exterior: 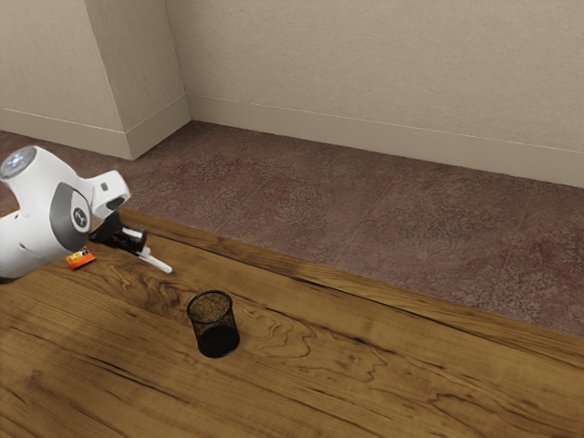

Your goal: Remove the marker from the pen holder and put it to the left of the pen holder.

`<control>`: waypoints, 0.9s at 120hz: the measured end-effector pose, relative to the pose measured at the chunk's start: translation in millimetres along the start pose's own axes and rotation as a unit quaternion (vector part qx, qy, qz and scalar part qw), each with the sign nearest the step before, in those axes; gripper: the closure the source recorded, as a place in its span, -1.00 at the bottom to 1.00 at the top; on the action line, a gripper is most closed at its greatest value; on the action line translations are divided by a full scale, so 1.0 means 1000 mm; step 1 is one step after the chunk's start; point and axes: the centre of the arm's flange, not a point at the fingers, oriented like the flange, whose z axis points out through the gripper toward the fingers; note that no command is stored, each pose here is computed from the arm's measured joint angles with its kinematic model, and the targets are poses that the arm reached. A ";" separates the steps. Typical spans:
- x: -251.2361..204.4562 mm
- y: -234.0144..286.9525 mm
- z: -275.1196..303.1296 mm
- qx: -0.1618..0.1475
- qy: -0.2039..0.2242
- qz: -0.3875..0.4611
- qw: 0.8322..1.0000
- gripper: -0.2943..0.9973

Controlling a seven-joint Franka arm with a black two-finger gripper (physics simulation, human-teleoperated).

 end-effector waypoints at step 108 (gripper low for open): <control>0.157 0.162 -0.237 0.002 -0.072 0.382 0.921 -0.51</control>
